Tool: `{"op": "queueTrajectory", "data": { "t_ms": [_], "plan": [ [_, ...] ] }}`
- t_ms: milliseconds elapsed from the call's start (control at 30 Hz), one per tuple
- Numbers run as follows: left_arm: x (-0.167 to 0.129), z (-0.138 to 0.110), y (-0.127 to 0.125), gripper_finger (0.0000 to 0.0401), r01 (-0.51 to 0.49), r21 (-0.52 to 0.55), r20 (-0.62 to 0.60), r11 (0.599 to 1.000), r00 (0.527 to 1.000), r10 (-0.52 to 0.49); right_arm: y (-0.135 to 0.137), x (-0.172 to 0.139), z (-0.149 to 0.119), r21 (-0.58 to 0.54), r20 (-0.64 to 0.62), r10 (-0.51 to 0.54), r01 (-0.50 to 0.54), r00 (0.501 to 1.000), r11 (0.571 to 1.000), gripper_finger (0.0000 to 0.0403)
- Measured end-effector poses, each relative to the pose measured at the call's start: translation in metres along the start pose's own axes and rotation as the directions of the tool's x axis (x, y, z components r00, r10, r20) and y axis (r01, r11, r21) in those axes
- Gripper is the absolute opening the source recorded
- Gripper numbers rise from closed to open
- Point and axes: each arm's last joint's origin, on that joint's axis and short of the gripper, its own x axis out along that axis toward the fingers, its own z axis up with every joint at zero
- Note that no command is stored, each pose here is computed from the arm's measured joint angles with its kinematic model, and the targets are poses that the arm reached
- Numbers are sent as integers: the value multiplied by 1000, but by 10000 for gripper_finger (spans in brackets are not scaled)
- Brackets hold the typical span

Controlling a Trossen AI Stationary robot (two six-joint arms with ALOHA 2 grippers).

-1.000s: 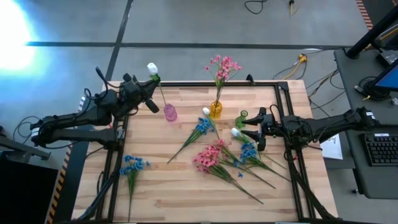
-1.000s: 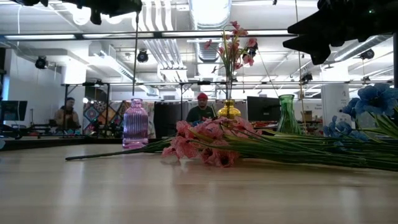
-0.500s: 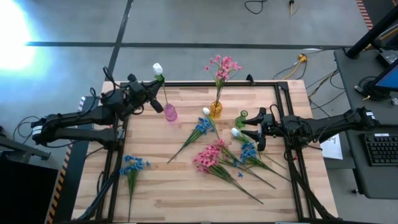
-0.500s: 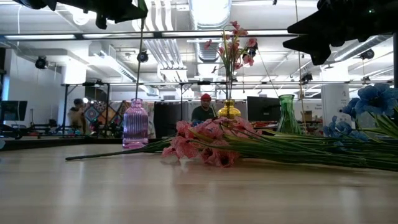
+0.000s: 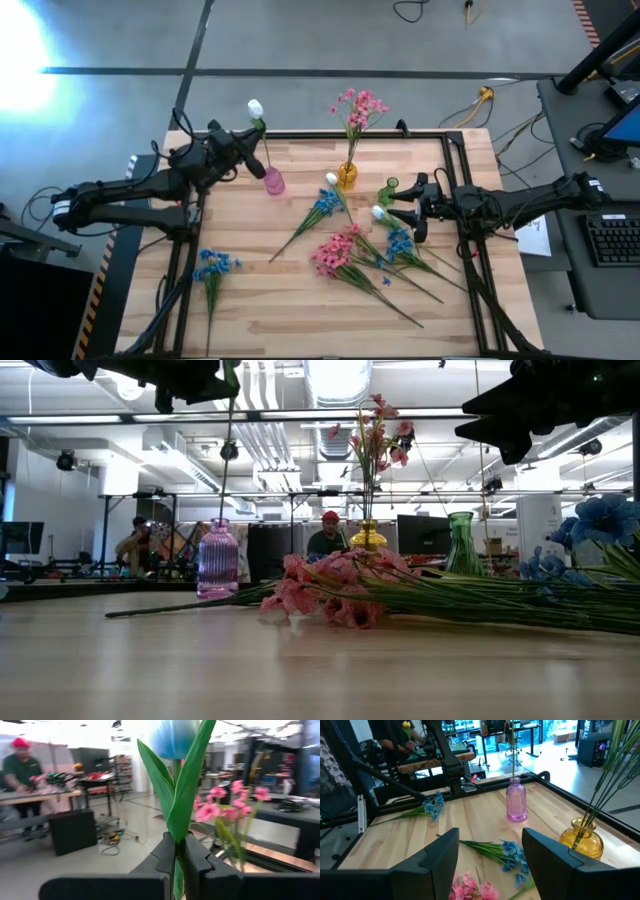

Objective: Sort flowers into vase by color
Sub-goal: Put the bottom left white tulip into the violet vase

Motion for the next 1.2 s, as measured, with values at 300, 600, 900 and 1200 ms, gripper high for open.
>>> {"op": "queueTrajectory", "data": {
  "t_ms": [300, 600, 900, 1200],
  "plan": [
    [2, -2, 0, 0, -41, -42, -10, 998, 999, 40, 0, 0, 0, 0, -1, 0, 0, 1000, 1000, 210],
    [2, -10, 0, 0, -42, -100, -31, 994, 999, 39, 0, 0, 0, 0, -2, 0, 0, 1000, 1000, 210],
    [1, -18, 0, 7, -44, -110, -49, 993, 998, 39, 0, 0, 0, 0, -2, 0, 0, 1000, 1000, 210],
    [1, -19, 0, 80, -44, -100, -64, 994, 997, 38, 0, 0, 0, 1, -2, 0, 0, 1000, 1000, 210]
  ]
}}
